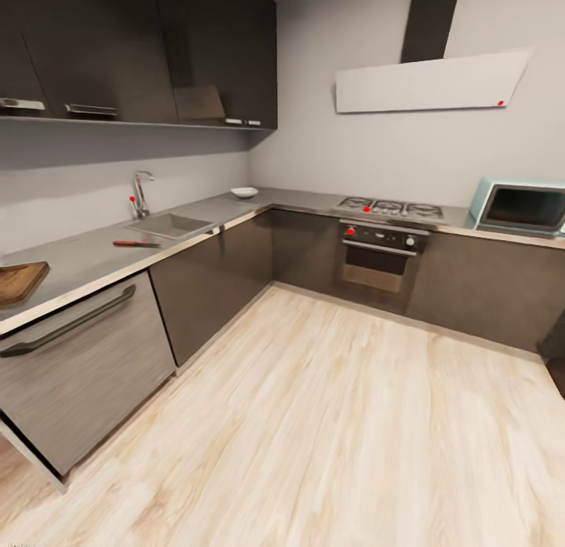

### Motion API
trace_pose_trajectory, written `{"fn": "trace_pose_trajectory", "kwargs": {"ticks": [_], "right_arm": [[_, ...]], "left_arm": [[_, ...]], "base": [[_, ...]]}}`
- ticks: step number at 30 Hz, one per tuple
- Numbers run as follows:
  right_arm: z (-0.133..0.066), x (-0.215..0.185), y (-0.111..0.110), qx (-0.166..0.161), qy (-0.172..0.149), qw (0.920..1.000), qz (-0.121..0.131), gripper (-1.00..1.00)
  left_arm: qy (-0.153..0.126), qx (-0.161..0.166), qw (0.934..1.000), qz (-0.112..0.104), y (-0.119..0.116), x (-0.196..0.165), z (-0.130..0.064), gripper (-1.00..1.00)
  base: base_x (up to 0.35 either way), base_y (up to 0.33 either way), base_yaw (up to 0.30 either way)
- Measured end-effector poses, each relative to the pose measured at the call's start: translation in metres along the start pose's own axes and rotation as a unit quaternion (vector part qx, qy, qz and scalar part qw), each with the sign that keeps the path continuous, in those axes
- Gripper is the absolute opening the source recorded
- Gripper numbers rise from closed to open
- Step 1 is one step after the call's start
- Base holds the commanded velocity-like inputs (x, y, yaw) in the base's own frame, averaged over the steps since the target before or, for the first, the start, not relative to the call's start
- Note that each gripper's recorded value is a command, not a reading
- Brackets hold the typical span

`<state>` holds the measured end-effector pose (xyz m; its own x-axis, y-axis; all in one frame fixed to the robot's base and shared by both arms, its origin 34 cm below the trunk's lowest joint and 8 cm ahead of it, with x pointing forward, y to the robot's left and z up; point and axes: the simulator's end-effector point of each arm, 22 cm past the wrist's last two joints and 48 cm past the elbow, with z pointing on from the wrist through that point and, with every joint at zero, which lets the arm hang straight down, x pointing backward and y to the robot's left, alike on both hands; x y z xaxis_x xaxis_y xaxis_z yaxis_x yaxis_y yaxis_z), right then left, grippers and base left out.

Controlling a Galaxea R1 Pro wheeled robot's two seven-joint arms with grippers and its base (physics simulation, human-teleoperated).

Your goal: In the kitchen, take the Vidalia onion out of the sink, dice it on the chopping board with the paring knife, put the diced onion into the bowl on the countertop, then place both the paring knife and the chopping board into the sink.

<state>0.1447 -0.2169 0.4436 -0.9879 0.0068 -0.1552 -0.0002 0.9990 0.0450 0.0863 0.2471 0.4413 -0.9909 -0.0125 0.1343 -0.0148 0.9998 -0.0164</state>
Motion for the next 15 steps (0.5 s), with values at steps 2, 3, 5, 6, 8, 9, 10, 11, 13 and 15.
{"fn": "trace_pose_trajectory", "kwargs": {"ticks": [2,3,5,6,8,9,10,11,13,15], "right_arm": [[-0.0001,0.0005,0.0,0.0,0.001,1.0,0.0,1.0],[-0.0001,0.0007,0.0,0.0,0.001,1.0,0.0,1.0],[-0.0001,0.001,0.0,0.0,0.001,1.0,0.0,1.0],[-0.0002,0.0012,0.0,0.0,0.002,1.0,0.0,1.0],[-0.0002,0.0015,0.0,0.0,0.002,1.0,0.0,1.0],[-0.0003,0.0016,0.0,0.0,0.002,1.0,0.0,1.0],[-0.0003,0.0017,0.0,0.0,0.002,1.0,0.0,1.0],[-0.0003,0.0018,0.0,0.0,0.002,1.0,0.0,1.0],[-0.0004,0.0018,0.0,0.0,0.002,1.0,0.0,1.0],[-0.0004,0.0017,-0.0001,0.0,0.002,1.0,0.0,1.0]], "left_arm": [[0.001,0.0,1.0,0.0,0.0,0.0004,0.0,1.0],[0.001,0.0,1.0,0.0,0.0,0.0006,0.0,1.0],[0.001,0.0,1.0,0.0,0.0,0.001,0.0,1.0],[0.001,0.0,1.0,0.0,0.0,0.0008,0.0,1.0],[0.001,0.0,1.0,0.0,0.0,0.0001,0.0,1.0],[0.0,0.0,1.0,0.0,0.0,-0.0003,0.0,1.0],[0.0,0.0,1.0,0.0,0.0,-0.0004,0.0,1.0],[0.0,0.0,1.0,0.0,0.0,-0.0003,0.0,1.0],[0.0,0.0,1.0,0.0,0.0,-0.0002,0.0,1.0],[0.0,0.0,1.0,0.0,0.0,-0.0006,0.0,1.0]], "base": [[0.187,-0.173,0.263],[0.187,-0.175,0.263],[0.187,-0.179,0.263],[0.187,-0.183,0.263],[0.187,-0.19,0.263],[0.187,-0.197,0.266],[0.187,-0.199,0.267],[0.187,-0.203,0.27],[0.187,-0.207,0.273],[0.187,-0.21,0.276]]}}
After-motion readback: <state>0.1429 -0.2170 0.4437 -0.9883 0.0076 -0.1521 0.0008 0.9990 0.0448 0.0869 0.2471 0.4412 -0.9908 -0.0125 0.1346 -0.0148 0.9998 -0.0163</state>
